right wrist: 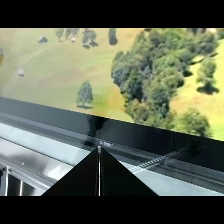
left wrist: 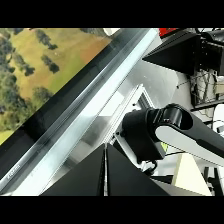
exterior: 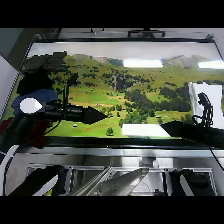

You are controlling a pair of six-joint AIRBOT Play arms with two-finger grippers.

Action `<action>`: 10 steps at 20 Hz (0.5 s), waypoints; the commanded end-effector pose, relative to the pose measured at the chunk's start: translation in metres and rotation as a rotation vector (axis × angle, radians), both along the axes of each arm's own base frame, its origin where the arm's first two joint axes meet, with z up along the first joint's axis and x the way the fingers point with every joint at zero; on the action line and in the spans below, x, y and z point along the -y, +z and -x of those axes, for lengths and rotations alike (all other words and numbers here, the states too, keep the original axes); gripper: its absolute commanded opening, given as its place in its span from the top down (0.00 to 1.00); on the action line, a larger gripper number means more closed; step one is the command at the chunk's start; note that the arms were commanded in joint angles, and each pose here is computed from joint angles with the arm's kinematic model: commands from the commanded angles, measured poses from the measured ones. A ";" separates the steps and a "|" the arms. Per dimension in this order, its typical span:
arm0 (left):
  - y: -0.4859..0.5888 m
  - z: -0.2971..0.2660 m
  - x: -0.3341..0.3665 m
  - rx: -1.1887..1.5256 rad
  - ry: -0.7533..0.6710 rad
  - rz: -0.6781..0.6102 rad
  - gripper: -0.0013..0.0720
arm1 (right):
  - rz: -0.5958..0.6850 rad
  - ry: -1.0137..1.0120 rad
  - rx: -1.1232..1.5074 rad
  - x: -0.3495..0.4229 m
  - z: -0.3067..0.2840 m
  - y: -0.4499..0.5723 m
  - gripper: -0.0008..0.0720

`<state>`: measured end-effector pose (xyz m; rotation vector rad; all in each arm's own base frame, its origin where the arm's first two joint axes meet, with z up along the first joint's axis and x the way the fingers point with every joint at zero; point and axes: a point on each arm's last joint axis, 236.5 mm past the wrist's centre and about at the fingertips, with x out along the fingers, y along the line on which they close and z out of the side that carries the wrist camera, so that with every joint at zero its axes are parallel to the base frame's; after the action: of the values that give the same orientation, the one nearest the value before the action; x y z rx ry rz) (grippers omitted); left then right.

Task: Fold the shirts.

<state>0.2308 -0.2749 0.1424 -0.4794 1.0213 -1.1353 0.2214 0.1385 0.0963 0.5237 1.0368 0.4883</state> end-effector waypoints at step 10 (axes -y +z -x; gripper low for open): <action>0.032 -0.139 -0.187 0.288 0.495 -0.440 0.00 | 0.000 0.001 0.000 0.000 0.000 0.000 0.97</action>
<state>0.3135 -0.1861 0.1644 -0.3403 0.8863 -0.8179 0.2214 0.1385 0.0963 0.5237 1.0368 0.4883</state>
